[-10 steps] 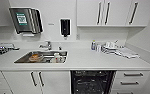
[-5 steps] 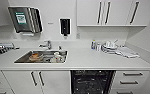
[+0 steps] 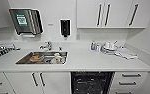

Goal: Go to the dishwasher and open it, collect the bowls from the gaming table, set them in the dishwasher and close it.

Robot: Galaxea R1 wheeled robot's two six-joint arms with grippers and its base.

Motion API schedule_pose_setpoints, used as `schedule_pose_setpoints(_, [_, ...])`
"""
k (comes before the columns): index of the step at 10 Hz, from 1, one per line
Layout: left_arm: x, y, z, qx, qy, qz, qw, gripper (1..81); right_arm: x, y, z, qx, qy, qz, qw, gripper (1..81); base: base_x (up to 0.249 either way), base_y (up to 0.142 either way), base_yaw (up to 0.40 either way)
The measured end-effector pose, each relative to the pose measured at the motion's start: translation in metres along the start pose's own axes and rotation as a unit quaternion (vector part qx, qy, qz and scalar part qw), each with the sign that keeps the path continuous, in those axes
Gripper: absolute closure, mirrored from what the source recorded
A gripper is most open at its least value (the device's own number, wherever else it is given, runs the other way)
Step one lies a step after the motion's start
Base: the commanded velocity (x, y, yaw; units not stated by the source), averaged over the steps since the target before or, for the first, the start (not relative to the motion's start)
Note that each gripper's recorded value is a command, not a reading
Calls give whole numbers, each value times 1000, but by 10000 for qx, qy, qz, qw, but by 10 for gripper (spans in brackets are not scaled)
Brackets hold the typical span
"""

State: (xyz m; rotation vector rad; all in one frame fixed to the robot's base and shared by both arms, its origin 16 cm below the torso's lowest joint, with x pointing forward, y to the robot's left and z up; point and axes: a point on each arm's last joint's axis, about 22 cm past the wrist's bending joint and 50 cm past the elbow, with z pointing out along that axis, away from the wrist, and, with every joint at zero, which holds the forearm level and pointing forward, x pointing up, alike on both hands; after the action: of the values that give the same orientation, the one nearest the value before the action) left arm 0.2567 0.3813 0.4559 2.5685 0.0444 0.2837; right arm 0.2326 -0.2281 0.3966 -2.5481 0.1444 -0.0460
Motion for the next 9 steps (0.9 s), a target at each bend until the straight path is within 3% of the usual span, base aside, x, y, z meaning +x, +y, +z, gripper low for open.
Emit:
schedule_pose_setpoints(4, [-32,25,10,-50,93,370,9993,10,-14,-13,-18,-40,276,-231,9993,10,0,0,0])
schedule_pose_setpoints(7, [-60,20,25,166,-18,367,9992,10,-38,2,-23,-287,227,-193,9991,10,0,0,0])
schedule_pose_setpoints(9, [-81,32,40,193,-131,298,9993,10,-55,9,-30,-364,191,-100,9991,10,0,0,0])
